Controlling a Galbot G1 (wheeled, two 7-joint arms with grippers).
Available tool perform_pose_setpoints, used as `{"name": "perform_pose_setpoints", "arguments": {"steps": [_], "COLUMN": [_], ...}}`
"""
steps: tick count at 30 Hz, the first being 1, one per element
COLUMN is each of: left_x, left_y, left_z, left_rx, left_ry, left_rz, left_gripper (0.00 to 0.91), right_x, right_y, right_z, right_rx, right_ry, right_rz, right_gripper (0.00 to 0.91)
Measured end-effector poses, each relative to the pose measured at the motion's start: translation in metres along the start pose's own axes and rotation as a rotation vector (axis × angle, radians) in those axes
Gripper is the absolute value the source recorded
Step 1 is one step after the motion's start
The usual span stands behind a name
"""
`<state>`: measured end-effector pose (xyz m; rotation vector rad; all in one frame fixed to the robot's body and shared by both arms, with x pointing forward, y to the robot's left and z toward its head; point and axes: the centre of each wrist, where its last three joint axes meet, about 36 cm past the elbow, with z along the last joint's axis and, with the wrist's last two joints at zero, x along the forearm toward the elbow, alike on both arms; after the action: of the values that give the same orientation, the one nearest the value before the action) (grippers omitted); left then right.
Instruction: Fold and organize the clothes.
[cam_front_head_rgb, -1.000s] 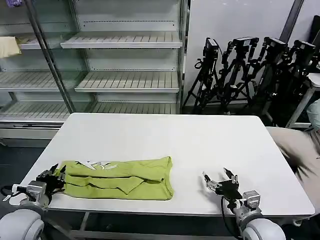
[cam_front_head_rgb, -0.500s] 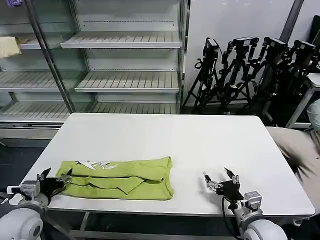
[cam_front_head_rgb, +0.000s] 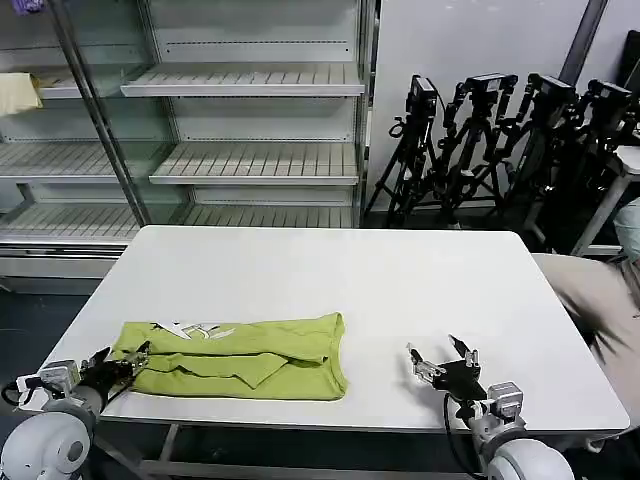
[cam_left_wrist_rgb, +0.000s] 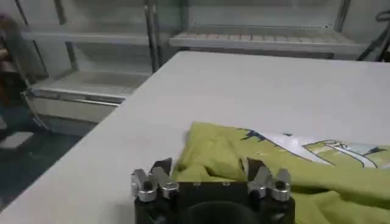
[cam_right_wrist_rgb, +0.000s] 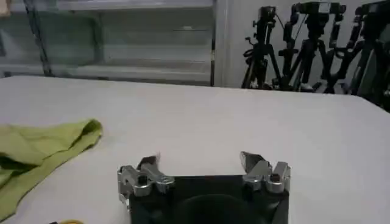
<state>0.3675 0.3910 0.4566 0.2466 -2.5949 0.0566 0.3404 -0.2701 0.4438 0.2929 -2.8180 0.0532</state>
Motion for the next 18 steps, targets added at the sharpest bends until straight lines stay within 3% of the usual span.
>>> {"name": "perform_pose_setpoints", "arguments": {"steps": [18], "left_x": [-0.0008], "left_y": [0.0016], "left_z": [0.0055], "left_rx": [0.002], "left_ry": [0.006], "left_rz": [0.008], "left_gripper": [0.01], "right_x": [-0.0001], "right_y": [0.0001], "right_z": [0.0036], "right_rx": [0.0], "right_ry": [0.009], "right_rz": [0.002], "right_gripper": [0.907]}}
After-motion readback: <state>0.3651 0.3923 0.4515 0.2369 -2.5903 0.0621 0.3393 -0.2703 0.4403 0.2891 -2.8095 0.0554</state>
